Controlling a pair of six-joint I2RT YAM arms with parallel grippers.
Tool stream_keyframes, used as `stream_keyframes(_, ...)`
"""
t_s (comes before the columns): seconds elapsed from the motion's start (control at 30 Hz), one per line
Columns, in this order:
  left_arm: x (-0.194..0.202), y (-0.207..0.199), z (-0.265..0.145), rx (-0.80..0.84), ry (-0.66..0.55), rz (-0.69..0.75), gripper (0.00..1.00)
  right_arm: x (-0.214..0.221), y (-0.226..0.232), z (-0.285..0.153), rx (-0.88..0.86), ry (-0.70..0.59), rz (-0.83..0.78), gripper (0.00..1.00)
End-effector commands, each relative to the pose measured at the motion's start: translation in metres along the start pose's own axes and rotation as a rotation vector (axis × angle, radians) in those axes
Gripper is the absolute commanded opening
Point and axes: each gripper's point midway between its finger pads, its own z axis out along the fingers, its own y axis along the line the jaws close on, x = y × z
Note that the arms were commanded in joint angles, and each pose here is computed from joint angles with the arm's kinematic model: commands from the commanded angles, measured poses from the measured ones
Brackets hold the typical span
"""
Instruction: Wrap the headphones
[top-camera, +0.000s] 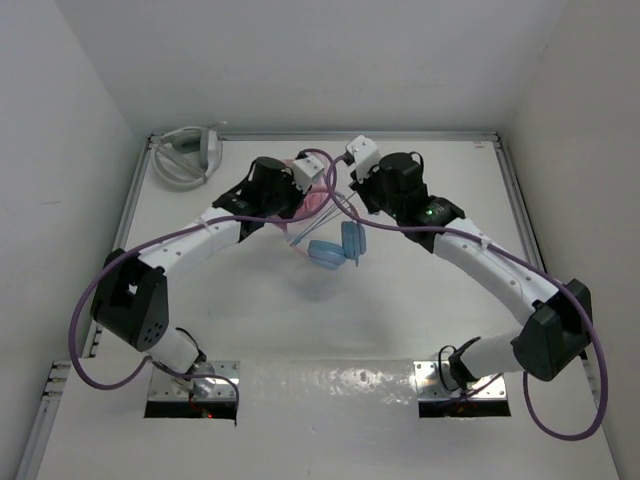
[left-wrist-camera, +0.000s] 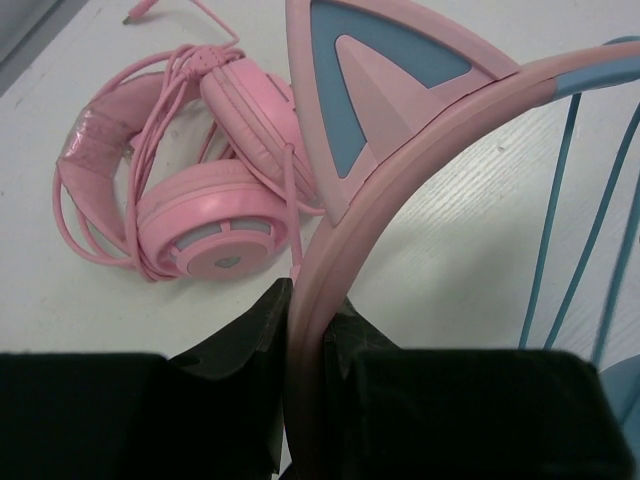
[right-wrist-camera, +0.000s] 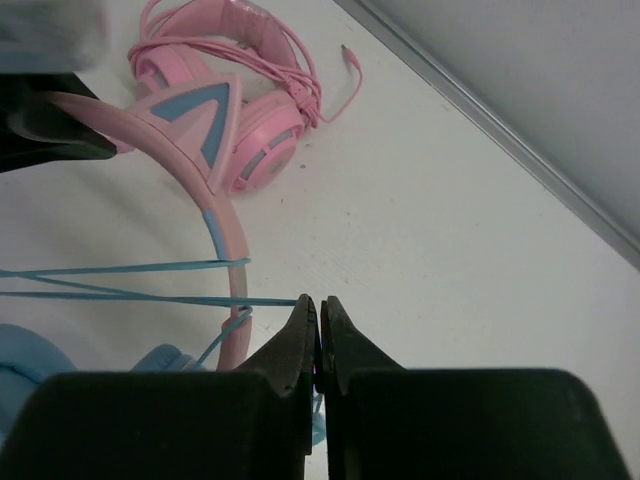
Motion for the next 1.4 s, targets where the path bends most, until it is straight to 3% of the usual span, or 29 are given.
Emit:
stream_keyframes(0.0,-0.023,0.001,-0.027,0.028,-0.049,0.057,0.00,-0.024,-0.065,0.000,0.180,-0.127,0.095,0.00)
stream_keyframes(0.2,-0.019,-0.008,-0.037,0.077,-0.026,0.063,0.00,-0.011,-0.084,0.016,0.172,-0.140,0.095,0.00)
stream_keyframes(0.47,-0.033,-0.037,-0.054,0.249,-0.038,0.020,0.00,0.027,-0.037,0.035,-0.023,-0.183,0.121,0.00)
stream_keyframes(0.67,-0.055,-0.036,-0.067,0.252,-0.060,-0.023,0.00,0.051,-0.013,0.028,-0.087,-0.211,0.185,0.05)
stream_keyframes(0.8,-0.063,-0.030,-0.069,0.217,-0.055,-0.062,0.00,0.044,-0.026,0.004,-0.004,-0.247,0.223,0.27)
stream_keyframes(0.83,-0.063,-0.027,-0.068,0.202,-0.052,-0.071,0.00,0.043,-0.033,-0.003,0.036,-0.250,0.263,0.38)
stream_keyframes(0.9,-0.062,-0.026,-0.065,0.188,-0.050,-0.092,0.00,0.036,-0.042,-0.023,0.081,-0.263,0.288,0.51)
stream_keyframes(0.93,-0.062,-0.025,-0.061,0.182,-0.051,-0.099,0.00,0.035,-0.048,-0.030,0.111,-0.261,0.312,0.66)
stream_keyframes(1.03,-0.061,-0.017,-0.053,0.137,-0.047,-0.120,0.00,0.025,-0.064,-0.060,0.191,-0.278,0.354,0.75)
stream_keyframes(1.07,-0.062,-0.016,-0.052,0.128,-0.048,-0.125,0.00,0.023,-0.067,-0.066,0.207,-0.281,0.361,0.57)
stream_keyframes(1.13,-0.064,-0.009,-0.047,0.089,-0.053,-0.134,0.00,0.017,-0.062,-0.077,0.191,-0.281,0.394,0.08)
stream_keyframes(1.17,-0.065,-0.006,-0.046,0.079,-0.058,-0.139,0.00,0.009,-0.061,-0.079,0.180,-0.281,0.401,0.02)
stream_keyframes(1.2,-0.067,-0.004,-0.046,0.067,-0.062,-0.148,0.00,0.013,-0.052,-0.077,0.147,-0.240,0.394,0.04)
stream_keyframes(1.23,-0.068,-0.001,-0.043,0.052,-0.063,-0.152,0.00,0.015,-0.036,-0.070,0.097,-0.209,0.389,0.14)
stream_keyframes(1.3,-0.067,0.002,-0.039,0.034,-0.060,-0.168,0.00,0.009,-0.014,-0.065,0.016,-0.194,0.366,0.45)
stream_keyframes(1.37,-0.067,0.007,-0.037,0.003,-0.059,-0.176,0.00,0.004,0.018,-0.057,-0.052,-0.180,0.307,0.66)
